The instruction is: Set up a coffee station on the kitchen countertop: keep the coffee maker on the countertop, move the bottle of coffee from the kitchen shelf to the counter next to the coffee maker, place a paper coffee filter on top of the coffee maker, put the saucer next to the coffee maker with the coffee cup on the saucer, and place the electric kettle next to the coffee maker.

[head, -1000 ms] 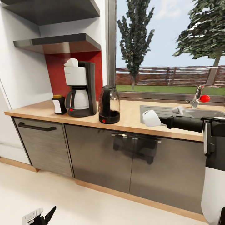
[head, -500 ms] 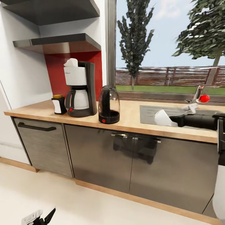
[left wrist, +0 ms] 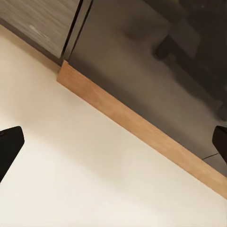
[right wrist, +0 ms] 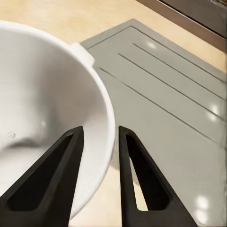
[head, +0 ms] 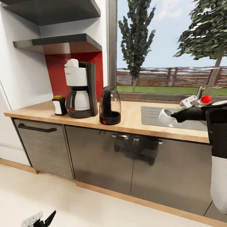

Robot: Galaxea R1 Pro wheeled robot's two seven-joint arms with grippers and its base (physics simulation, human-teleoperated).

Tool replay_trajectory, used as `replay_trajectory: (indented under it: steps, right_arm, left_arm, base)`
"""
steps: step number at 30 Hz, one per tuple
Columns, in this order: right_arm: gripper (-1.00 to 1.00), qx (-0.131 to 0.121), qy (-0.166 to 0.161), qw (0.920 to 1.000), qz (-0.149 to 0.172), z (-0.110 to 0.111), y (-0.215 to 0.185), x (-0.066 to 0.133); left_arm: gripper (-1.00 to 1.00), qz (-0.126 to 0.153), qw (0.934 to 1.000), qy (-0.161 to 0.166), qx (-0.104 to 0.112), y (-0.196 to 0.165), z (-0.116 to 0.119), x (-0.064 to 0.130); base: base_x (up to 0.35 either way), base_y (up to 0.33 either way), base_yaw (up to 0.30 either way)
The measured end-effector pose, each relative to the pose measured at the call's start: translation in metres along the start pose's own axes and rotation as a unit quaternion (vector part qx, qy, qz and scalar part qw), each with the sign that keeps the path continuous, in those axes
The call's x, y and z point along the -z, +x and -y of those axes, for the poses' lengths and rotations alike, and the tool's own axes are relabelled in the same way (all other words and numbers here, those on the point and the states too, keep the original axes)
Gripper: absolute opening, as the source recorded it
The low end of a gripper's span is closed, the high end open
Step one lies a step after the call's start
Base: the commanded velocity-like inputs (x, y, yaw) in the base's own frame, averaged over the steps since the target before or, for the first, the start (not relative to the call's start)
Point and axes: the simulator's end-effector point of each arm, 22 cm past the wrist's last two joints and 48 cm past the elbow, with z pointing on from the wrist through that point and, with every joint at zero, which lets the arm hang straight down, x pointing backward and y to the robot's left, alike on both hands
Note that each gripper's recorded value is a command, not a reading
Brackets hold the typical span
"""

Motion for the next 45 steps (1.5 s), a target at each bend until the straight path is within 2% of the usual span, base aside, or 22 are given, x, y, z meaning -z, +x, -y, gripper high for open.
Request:
replay_trajectory:
  steps: [10,17,28,37,45]
  right_arm:
    - [-1.0,0.009,0.004,0.9999,-0.002,-0.001,-0.004,0.0]
    - [-1.0,0.01,0.003,0.9999,0.001,-0.002,-0.007,0.002]
    - [-1.0,0.01,0.003,0.9999,0.013,-0.002,-0.02,0.006]
    - [-1.0,0.01,-0.01,0.9997,0.02,-0.009,-0.027,0.009]
    - [-1.0,0.011,-0.012,0.9997,0.021,-0.01,-0.028,0.01]
  left_arm:
    - [1.0,0.0,1.0,0.0,0.0,0.0,0.0,0.0]
    - [1.0,-0.003,1.0,-0.003,0.001,0.003,-0.003,0.001]
    - [1.0,-0.003,1.0,-0.003,0.001,0.003,-0.003,0.001]
    - [1.0,-0.001,1.0,-0.003,0.002,0.002,-0.003,0.001]
    - [1.0,-0.001,1.0,-0.003,0.001,0.002,-0.003,0.001]
  base:
    - [0.0,0.0,-0.009]
    - [0.005,0.018,-0.197]
    - [0.04,0.276,-0.055]
    - [-0.008,0.098,-0.189]
    - [-0.084,0.269,-0.03]
